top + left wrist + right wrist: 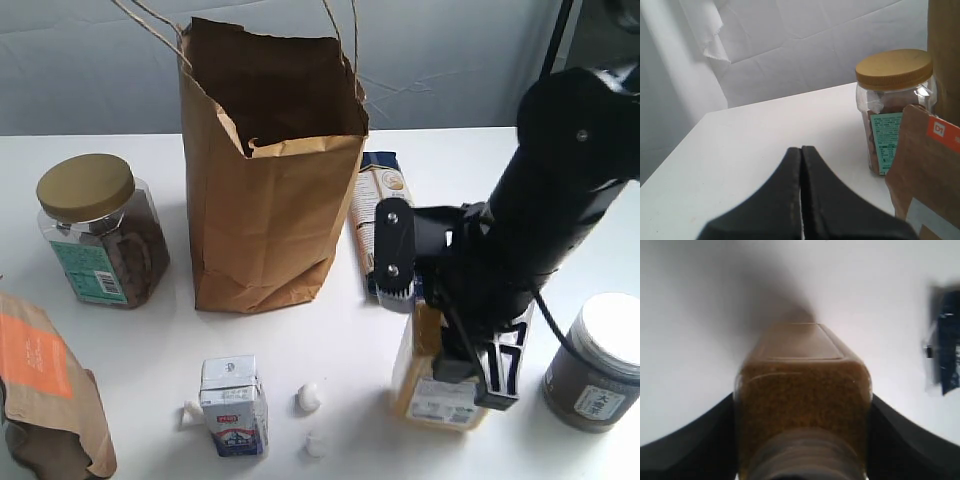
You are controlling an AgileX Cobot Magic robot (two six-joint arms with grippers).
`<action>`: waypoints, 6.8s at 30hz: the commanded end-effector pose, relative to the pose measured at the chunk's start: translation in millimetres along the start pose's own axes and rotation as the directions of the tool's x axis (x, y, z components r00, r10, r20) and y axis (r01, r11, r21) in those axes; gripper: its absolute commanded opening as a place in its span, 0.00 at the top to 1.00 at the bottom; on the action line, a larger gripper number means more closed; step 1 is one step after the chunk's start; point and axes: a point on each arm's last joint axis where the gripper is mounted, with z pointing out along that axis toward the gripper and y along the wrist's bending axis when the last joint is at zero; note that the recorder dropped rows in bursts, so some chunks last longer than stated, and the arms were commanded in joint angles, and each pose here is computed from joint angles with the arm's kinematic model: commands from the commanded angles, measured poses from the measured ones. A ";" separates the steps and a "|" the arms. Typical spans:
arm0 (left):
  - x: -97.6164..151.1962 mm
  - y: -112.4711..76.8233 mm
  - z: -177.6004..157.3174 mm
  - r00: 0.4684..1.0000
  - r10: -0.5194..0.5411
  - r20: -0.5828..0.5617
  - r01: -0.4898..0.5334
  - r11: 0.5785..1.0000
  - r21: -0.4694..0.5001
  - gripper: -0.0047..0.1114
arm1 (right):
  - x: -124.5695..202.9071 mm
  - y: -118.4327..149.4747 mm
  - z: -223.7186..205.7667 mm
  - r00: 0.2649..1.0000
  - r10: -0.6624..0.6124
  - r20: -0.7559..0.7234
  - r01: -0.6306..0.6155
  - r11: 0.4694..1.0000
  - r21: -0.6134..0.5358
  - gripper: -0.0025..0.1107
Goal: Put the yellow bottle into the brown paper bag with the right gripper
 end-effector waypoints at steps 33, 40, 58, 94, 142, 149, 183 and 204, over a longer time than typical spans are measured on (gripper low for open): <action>0.2 -0.4 -0.1 1.000 -0.001 0.008 0.001 1.000 0.004 0.96 | -57.2 3.6 -145.6 0.409 -0.251 0.877 -0.518 0.728 0.449 0.98; 0.2 -0.4 -0.1 1.000 -0.001 0.008 0.001 1.000 0.004 0.96 | -96.3 -76.0 -114.9 0.465 -0.196 0.863 -0.555 0.695 0.457 0.98; 0.2 -0.4 -0.1 1.000 -0.001 0.008 0.001 1.000 0.004 0.96 | -124.9 -120.5 -45.4 0.602 -0.014 0.798 -0.534 0.736 0.416 0.33; 0.2 -0.4 -0.1 1.000 -0.001 0.008 0.001 1.000 0.004 0.96 | 89.3 24.7 -119.5 0.298 0.246 0.922 -0.884 0.436 0.169 0.98; 0.4 -0.4 -0.1 1.000 -0.001 0.006 0.001 1.000 0.004 0.96 | 187.1 156.2 -11.2 0.091 0.156 0.984 -0.987 0.147 0.068 0.98; 0.4 -0.4 -0.1 1.000 -0.001 0.006 0.001 1.000 0.004 0.96 | 187.9 156.2 -10.8 0.073 0.164 0.984 -0.989 0.136 0.051 0.98; 0.4 -0.4 -0.1 1.000 -0.001 0.006 0.001 1.000 0.004 0.96 | 188.0 156.2 -10.8 0.080 0.163 0.983 -0.989 0.136 0.057 0.98; 0.4 -0.4 -0.1 1.000 -0.001 0.006 0.001 1.000 0.004 0.96 | 188.0 156.2 -10.8 0.080 0.163 0.983 -0.989 0.136 0.057 0.98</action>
